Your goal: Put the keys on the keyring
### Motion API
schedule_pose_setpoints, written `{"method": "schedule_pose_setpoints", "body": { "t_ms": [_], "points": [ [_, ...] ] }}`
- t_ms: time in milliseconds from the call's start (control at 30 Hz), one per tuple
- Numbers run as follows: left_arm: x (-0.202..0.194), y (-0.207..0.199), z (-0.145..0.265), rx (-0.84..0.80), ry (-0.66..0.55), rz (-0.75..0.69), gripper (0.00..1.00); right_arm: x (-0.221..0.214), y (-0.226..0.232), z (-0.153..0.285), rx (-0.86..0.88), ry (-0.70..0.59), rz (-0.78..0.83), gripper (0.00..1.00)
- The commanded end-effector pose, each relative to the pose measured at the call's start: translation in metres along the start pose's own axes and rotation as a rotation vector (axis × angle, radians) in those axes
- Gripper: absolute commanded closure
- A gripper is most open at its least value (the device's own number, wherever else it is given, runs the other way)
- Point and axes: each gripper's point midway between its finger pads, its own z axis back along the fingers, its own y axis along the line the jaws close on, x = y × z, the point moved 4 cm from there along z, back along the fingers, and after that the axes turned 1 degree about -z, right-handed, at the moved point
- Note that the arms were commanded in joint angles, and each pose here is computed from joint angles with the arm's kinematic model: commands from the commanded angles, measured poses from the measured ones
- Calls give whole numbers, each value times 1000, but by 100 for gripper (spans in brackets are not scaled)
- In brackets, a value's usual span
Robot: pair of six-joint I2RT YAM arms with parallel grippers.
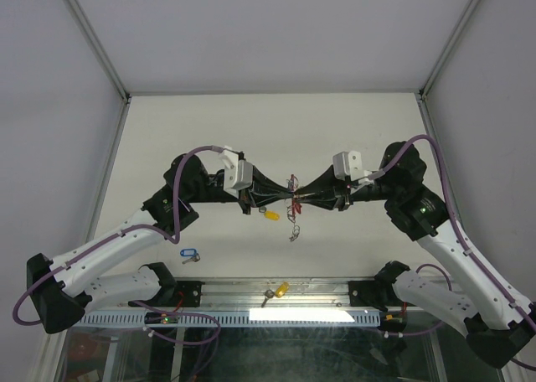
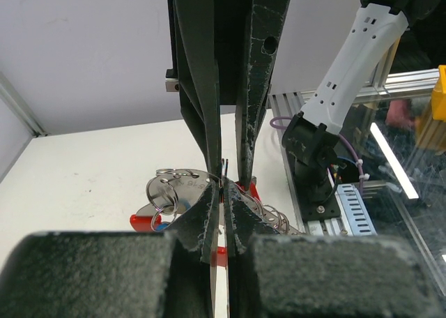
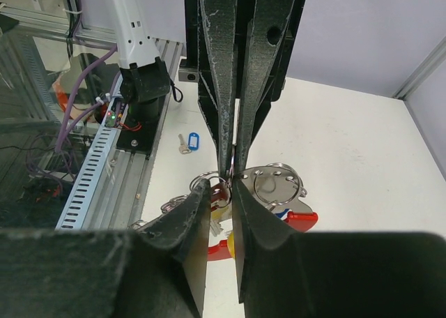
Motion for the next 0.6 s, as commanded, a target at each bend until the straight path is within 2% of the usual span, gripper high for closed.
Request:
{"method": "schedule_pose_setpoints", "body": {
  "t_ms": [0, 233, 500, 567],
  "points": [
    [35, 3, -4, -8, -85, -82, 100, 22, 1, -3, 24, -50, 73, 80],
    [33, 1, -5, -33, -76, -78, 100, 20, 1, -5, 27, -46, 65, 86],
    [31, -1, -6, -59, -59, -73, 100, 18, 1, -5, 35, -15, 31, 100],
    [29, 0, -7, -58, -51, -70, 100, 17, 0, -6, 35, -2, 16, 100]
  ]
}}
